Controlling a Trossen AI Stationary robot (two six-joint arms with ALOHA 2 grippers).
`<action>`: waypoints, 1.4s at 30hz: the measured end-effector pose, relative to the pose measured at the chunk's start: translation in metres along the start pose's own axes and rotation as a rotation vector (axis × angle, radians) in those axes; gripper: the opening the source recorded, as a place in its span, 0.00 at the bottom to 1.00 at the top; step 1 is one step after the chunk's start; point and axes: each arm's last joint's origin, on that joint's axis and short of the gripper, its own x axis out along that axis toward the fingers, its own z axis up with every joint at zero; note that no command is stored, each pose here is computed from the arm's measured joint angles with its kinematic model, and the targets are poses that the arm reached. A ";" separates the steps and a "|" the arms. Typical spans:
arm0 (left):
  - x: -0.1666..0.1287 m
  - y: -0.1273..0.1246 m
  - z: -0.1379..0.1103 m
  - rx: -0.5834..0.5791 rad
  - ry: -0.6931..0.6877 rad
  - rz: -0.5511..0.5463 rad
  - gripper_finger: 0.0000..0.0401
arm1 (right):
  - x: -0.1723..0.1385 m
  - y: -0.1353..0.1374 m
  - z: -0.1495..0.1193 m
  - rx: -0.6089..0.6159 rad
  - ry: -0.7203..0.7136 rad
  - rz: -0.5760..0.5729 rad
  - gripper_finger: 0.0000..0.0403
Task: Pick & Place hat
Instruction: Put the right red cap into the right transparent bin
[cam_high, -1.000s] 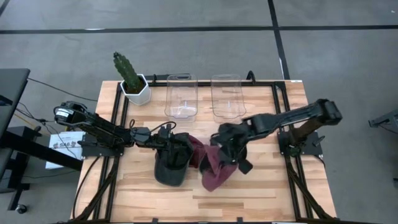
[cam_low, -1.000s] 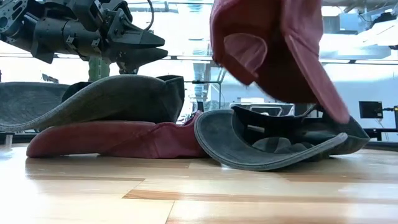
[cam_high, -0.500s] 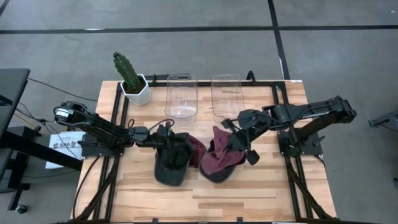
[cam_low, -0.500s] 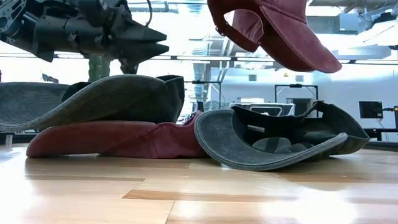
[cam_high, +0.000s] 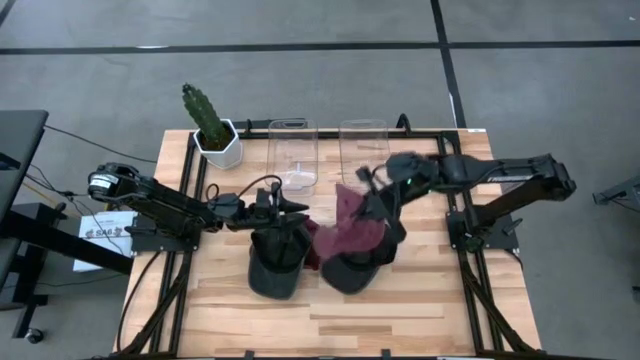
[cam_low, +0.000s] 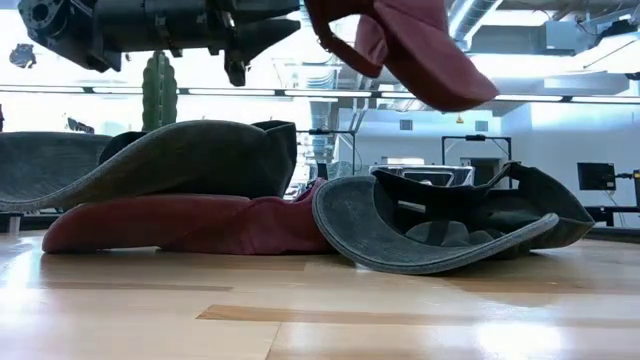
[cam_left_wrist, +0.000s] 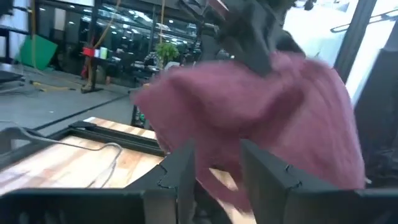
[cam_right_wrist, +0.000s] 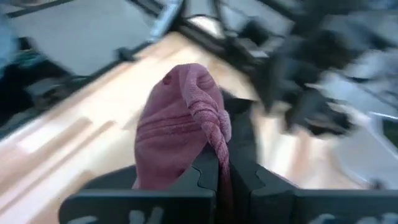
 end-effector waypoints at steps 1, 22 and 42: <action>0.000 0.000 -0.001 0.003 0.008 0.008 0.30 | -0.005 -0.004 -0.002 0.007 0.005 -0.032 0.00; -0.002 0.006 -0.015 0.035 0.137 0.132 0.30 | -0.062 -0.136 -0.116 0.524 0.287 -0.786 0.00; -0.003 0.008 -0.023 0.057 0.220 0.145 0.30 | -0.014 -0.174 -0.179 0.829 0.345 -1.016 0.00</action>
